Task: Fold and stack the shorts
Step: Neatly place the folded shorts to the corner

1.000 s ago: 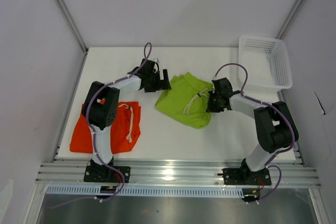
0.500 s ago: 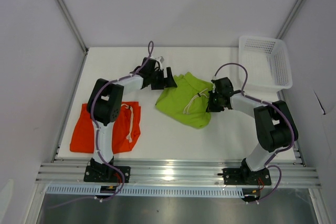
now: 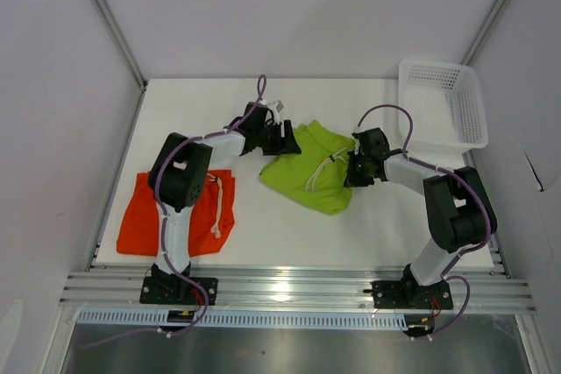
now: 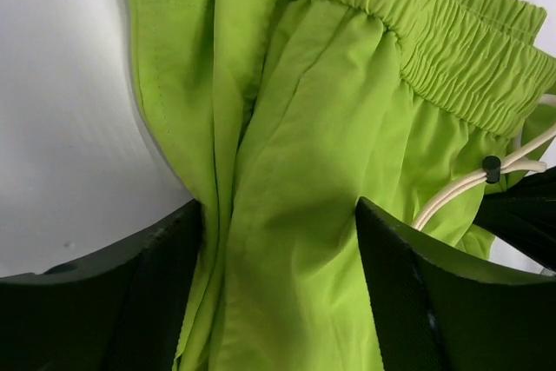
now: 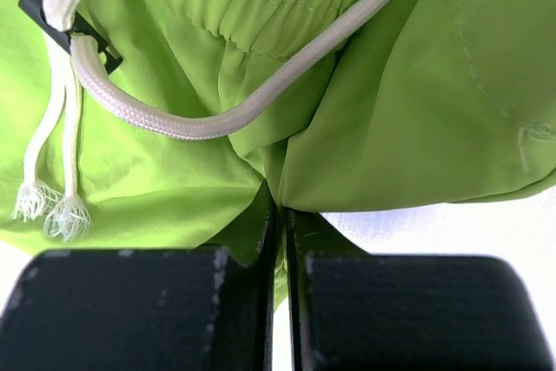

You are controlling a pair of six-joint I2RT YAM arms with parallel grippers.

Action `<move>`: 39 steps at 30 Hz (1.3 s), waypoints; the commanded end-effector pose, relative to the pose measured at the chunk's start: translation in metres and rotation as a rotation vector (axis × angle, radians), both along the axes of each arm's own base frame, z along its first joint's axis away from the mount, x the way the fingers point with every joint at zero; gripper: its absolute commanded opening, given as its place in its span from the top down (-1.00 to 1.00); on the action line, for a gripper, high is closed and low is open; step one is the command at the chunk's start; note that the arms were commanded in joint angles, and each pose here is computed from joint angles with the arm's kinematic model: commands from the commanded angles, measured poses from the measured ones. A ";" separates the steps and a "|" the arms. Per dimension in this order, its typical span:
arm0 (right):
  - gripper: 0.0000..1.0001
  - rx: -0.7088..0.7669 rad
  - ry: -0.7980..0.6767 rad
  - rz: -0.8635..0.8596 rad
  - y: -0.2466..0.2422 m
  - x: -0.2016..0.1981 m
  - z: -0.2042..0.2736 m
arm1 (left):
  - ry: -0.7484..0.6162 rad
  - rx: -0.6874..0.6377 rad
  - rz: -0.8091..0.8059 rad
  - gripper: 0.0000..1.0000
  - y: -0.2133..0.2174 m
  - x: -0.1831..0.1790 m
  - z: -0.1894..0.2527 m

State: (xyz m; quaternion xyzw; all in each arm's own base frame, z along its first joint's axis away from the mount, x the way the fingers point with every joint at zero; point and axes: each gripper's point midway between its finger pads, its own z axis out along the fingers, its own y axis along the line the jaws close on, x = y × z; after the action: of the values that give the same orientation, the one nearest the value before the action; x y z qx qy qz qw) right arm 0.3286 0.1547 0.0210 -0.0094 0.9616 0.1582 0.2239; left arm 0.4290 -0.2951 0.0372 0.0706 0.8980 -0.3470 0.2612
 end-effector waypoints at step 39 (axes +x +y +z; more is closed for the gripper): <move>-0.99 0.352 -0.066 0.047 0.043 -0.008 0.047 | 0.082 0.267 0.318 1.00 0.065 -0.091 -0.019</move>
State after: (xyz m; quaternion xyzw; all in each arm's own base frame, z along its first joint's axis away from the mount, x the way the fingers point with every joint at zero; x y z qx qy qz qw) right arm 0.3124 0.1929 0.0507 0.0167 0.9270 0.3070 0.2148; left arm 0.3440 -0.2311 0.0180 -0.0426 0.9473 -0.1827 0.2598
